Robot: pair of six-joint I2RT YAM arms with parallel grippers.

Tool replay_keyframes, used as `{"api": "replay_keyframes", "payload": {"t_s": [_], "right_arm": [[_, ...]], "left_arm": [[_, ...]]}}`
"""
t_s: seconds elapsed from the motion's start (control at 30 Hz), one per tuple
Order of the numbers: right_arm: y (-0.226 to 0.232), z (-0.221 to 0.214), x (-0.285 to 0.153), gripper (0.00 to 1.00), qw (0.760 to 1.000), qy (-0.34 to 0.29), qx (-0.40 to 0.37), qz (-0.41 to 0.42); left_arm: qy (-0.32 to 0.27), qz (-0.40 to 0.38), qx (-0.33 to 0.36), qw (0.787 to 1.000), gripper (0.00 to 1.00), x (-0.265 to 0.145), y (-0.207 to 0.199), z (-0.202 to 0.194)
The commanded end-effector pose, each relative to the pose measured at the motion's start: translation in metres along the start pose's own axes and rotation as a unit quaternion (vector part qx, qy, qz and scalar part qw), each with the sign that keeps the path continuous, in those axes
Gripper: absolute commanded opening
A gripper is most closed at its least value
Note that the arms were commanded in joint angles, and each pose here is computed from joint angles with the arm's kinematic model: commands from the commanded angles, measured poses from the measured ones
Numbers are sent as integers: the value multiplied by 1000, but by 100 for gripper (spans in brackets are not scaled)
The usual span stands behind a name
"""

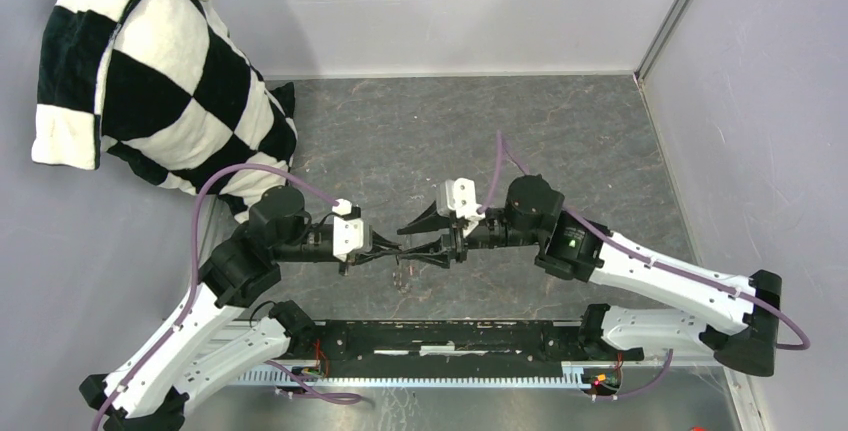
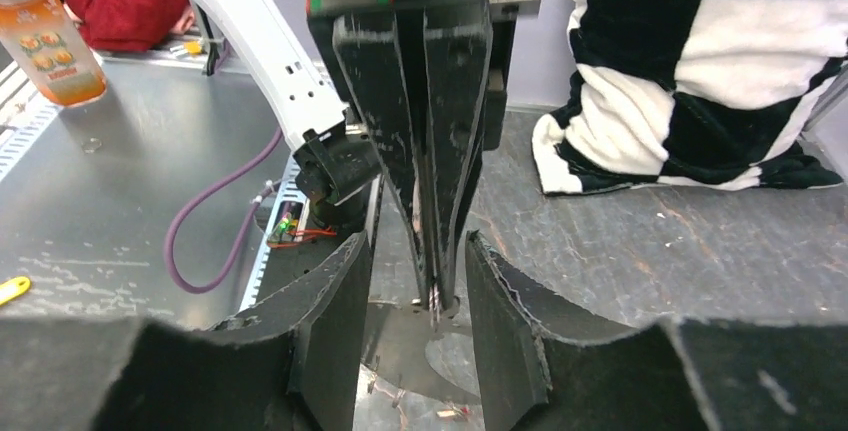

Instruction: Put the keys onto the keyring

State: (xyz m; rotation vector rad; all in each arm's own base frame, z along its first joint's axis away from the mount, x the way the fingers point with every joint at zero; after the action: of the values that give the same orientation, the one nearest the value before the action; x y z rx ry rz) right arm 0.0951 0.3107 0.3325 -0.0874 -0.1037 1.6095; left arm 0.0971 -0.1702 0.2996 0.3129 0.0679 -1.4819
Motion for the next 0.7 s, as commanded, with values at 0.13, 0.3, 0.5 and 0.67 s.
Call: {"api": "replay_keyframes", "payload": {"t_s": [0.13, 0.3, 0.5, 0.67], "right_arm": [[-1, 2, 1, 42, 992, 110, -20, 50], [-5, 4, 5, 41, 990, 129, -29, 58], [-10, 8, 7, 37, 989, 132, -44, 53], [-14, 13, 7, 36, 989, 132, -53, 48]], "left_arm": [[-10, 8, 18, 1000, 2, -2, 3, 10], [-12, 7, 23, 1000, 2, -4, 2, 12], [-13, -12, 30, 999, 2, -5, -3, 12], [-11, -20, 31, 999, 2, -5, -5, 10]]}}
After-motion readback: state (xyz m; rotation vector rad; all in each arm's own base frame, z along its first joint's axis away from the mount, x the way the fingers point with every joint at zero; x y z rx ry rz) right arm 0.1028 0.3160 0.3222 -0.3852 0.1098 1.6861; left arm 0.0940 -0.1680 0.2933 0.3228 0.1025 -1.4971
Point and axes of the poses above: each gripper's point midway between its finger pads, its own x axis out along the fingers, its own y axis along the line the jaws close on, z = x × y, the point moved 6 cm from there along -x, back along the fingers, and after that the axes turned 2 degrees about -x, right-handed, at the moved point
